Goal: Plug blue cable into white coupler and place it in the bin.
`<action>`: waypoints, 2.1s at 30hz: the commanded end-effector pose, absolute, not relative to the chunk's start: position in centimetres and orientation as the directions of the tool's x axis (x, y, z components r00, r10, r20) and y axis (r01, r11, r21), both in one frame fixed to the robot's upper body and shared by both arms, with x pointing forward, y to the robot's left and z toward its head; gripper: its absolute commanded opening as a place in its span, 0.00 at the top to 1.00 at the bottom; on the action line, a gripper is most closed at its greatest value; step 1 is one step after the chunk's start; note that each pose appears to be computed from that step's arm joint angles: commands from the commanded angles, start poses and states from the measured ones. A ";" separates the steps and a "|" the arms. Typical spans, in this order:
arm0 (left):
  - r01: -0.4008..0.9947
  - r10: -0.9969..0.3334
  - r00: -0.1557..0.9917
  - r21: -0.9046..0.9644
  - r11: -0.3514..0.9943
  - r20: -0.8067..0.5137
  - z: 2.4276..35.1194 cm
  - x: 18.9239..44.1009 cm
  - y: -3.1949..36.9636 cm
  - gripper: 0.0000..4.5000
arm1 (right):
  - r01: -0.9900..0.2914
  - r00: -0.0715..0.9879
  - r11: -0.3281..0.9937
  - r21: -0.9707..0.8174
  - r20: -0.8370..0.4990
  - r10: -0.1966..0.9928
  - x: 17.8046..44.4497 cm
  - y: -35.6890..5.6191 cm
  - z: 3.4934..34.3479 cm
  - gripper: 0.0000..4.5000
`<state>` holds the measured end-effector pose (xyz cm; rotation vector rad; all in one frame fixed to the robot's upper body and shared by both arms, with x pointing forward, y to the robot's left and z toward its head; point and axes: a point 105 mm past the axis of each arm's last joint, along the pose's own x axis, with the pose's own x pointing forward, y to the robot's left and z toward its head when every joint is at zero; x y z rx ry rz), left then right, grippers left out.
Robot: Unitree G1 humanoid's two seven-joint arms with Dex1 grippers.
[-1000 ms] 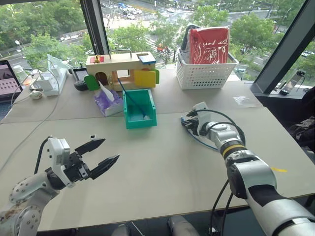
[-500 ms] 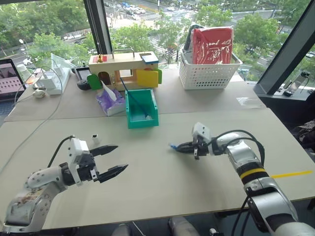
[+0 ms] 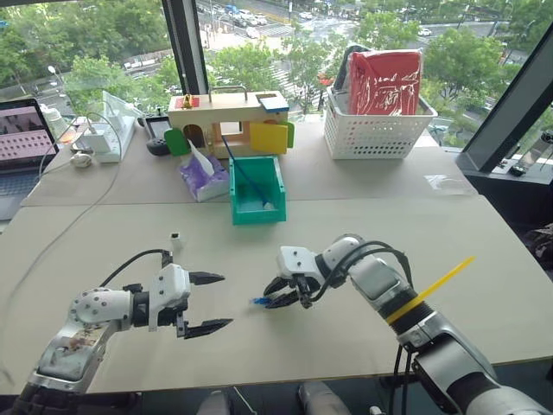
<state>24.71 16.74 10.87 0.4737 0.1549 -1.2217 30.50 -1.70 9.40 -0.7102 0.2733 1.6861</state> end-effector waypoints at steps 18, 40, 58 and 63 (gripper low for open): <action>0.933 -0.920 0.156 0.358 0.018 -0.359 8.8 29.1 11.8 0.00 | -0.848 0.519 0.352 -0.396 -0.486 0.703 33.3 -14.3 19.0 0.02; 0.968 -0.943 0.086 0.250 0.004 -0.321 8.1 29.6 10.2 0.98 | -0.814 0.558 0.571 -0.102 -0.406 0.723 27.4 -15.7 21.0 0.00; 0.947 -0.954 0.300 -0.123 0.298 -0.002 10.8 28.3 3.6 0.98 | -0.287 0.858 0.684 0.670 -0.138 0.495 23.5 -12.4 13.2 0.00; 0.946 -0.954 0.298 -0.134 0.296 -0.003 11.1 27.5 2.9 0.98 | -0.251 0.847 0.659 0.709 -0.168 0.504 22.9 -11.2 12.5 0.00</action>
